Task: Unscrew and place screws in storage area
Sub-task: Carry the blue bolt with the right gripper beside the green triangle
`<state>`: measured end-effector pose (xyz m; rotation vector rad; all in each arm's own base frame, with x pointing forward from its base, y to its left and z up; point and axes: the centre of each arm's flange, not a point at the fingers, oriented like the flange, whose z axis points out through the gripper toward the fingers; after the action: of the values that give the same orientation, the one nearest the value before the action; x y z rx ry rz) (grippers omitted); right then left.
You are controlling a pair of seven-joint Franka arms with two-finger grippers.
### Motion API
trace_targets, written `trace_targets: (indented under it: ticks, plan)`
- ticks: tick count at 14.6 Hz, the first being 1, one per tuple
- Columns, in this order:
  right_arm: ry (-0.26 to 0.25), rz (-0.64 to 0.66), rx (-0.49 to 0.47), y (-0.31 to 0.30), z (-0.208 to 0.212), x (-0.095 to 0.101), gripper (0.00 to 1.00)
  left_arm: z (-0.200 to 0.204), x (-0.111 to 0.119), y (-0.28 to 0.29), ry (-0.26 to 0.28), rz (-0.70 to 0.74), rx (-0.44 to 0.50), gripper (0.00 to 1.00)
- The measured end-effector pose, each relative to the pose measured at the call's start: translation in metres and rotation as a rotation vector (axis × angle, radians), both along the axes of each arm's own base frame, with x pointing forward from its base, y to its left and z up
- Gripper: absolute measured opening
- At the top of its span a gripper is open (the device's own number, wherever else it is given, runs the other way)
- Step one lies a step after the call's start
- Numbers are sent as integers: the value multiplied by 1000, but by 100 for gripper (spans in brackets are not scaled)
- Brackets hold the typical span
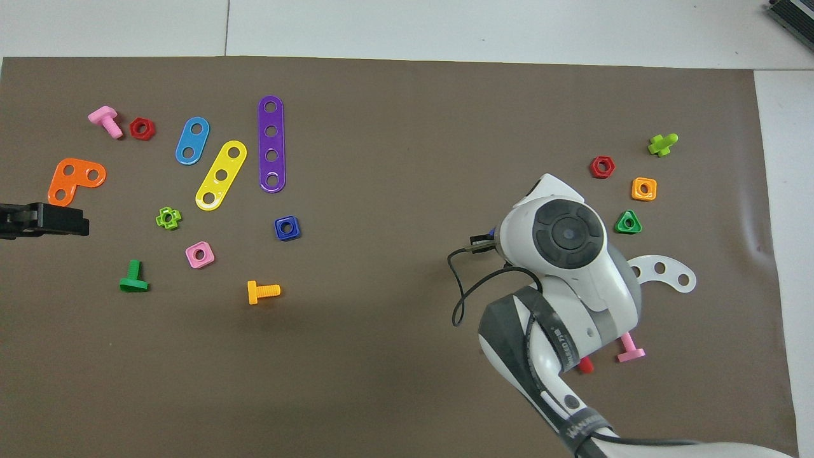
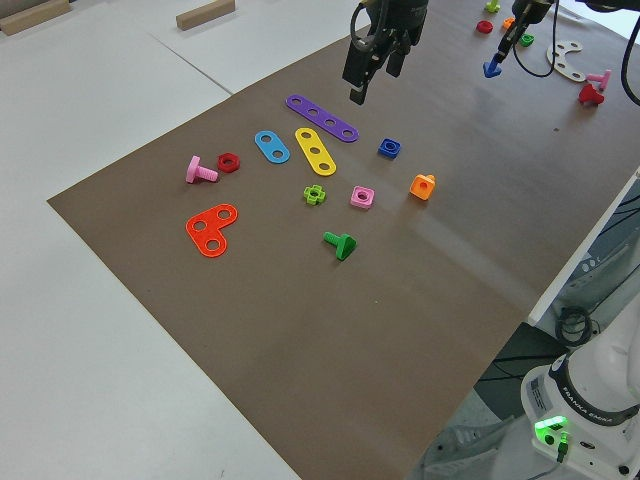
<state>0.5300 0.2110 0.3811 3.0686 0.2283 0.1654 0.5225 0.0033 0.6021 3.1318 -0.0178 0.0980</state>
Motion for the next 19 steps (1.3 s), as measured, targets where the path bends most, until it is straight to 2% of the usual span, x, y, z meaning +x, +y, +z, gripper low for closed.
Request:
trace_targets:
  ticks: [4,7,11,16,19]
  plan:
    - [18,84,-24,-79,7,-4,19,1,5,-3,-3,-5,0,100]
    - [43,149,-39,-123,-3,-3,19,-2,3,-4,22,-8,0,100]
    - [9,108,-31,-158,-21,4,19,6,3,-6,26,-13,6,100]
    - [0,83,-25,-173,-48,12,19,31,12,-7,40,-17,7,100]
    - [-6,84,-24,-172,-45,14,45,39,20,-8,46,-19,5,100]
